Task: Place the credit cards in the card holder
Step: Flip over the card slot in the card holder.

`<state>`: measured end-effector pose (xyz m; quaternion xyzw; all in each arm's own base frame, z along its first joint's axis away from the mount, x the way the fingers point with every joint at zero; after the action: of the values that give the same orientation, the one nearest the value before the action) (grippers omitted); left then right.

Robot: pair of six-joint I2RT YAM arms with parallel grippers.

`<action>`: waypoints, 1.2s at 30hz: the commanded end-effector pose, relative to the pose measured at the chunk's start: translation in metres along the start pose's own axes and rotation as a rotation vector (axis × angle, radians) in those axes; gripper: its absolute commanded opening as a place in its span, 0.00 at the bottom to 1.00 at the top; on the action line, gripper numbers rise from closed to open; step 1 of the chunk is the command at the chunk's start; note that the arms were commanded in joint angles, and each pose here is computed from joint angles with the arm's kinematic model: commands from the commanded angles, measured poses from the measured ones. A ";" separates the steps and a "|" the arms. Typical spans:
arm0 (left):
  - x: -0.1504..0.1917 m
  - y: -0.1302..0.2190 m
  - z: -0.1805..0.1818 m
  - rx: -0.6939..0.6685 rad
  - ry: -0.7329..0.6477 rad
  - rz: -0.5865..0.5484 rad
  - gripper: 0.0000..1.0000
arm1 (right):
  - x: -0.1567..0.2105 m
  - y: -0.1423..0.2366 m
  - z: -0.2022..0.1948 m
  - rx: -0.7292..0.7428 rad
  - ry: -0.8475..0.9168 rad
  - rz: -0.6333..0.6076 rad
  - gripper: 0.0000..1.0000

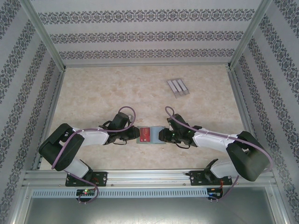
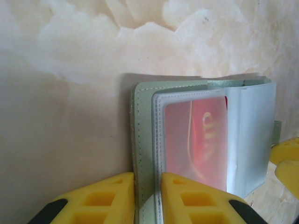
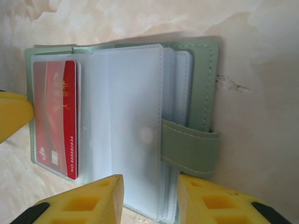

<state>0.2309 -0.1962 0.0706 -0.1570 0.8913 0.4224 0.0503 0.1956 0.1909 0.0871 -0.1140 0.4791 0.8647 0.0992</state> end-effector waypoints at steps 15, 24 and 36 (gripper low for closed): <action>0.023 -0.017 0.013 -0.061 0.001 0.103 0.23 | -0.009 -0.002 0.018 -0.051 0.041 -0.008 0.20; 0.021 -0.016 0.011 -0.065 -0.006 0.098 0.23 | -0.014 -0.006 0.039 -0.169 0.061 -0.038 0.24; 0.021 0.000 0.033 -0.022 0.102 -0.007 0.33 | -0.015 -0.032 0.089 -0.332 0.140 0.010 0.31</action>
<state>0.2278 -0.1924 0.0726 -0.1830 0.9064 0.3762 0.0581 0.2066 0.2639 0.1047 -0.1775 0.3716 0.9098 0.0513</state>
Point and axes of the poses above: each hand's point on the last joint's axis, 136 mm out from that joint toward the fingers, its own y axis back along the fingers, its own z axis along the line the jaws close on, x = y × z, the point moved 7 cm from there along y, back along the fingers, and after that the axes turned 4 degrees about y, right-handed, at the moved point
